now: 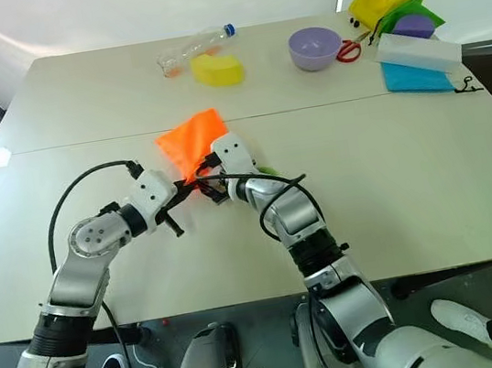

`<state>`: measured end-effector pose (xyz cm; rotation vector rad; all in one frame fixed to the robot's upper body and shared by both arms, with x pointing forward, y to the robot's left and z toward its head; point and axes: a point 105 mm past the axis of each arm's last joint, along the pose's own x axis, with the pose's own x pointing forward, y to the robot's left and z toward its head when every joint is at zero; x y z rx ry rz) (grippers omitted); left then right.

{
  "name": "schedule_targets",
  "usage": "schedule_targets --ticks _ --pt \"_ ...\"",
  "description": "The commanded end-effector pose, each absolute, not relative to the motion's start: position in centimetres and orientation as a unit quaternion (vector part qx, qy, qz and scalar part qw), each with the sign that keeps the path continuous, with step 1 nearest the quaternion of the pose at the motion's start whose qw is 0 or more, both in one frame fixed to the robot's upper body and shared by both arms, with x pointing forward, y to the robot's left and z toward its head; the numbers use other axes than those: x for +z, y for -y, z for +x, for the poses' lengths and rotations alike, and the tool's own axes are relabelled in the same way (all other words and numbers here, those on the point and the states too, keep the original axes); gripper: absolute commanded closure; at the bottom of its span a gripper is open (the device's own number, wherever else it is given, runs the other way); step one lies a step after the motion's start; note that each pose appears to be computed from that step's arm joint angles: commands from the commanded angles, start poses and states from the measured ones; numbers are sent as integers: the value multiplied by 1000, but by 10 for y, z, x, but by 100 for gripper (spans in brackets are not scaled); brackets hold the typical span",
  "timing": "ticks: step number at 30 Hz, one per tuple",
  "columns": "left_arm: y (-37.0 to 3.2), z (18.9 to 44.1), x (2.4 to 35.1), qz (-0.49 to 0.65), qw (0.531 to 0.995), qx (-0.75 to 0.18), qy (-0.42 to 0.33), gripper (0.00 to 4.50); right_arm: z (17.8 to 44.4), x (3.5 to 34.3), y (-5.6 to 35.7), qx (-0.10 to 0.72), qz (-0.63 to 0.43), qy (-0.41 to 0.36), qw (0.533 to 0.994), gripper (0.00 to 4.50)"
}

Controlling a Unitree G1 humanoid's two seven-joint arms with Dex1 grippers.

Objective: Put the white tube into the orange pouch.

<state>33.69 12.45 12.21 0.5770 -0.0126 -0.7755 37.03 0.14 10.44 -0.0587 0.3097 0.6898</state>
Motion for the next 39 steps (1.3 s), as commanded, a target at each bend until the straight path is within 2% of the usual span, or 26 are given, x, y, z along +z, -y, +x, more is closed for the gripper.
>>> schedule_targets --ticks 1,8,12,16,23,27,30,36,37,39 --pt "-126 336 124 297 877 -377 14 450 352 128 -4 390 -44 -115 912 4" --pt "-140 335 124 308 871 -383 7 450 333 141 31 423 -86 -107 896 4" --pt "-144 329 125 314 857 -408 6 450 341 150 58 400 -102 -96 906 4" --pt "-153 327 124 322 850 -417 2 450 351 139 76 369 -129 -108 914 4" --pt "-158 333 125 333 850 -409 6 450 358 107 71 356 -152 -133 912 4" --pt "-159 332 124 335 850 -407 6 450 361 104 74 353 -148 -137 913 4" --pt "-159 332 123 333 851 -406 6 450 365 103 78 344 -160 -134 916 86" --pt "-154 331 121 329 851 -409 8 450 366 109 81 343 -144 -126 920 399" --pt "-154 331 121 328 852 -409 8 450 365 110 84 341 -140 -124 921 438" --pt "-154 331 120 328 852 -409 8 450 365 114 90 336 -124 -120 926 447"
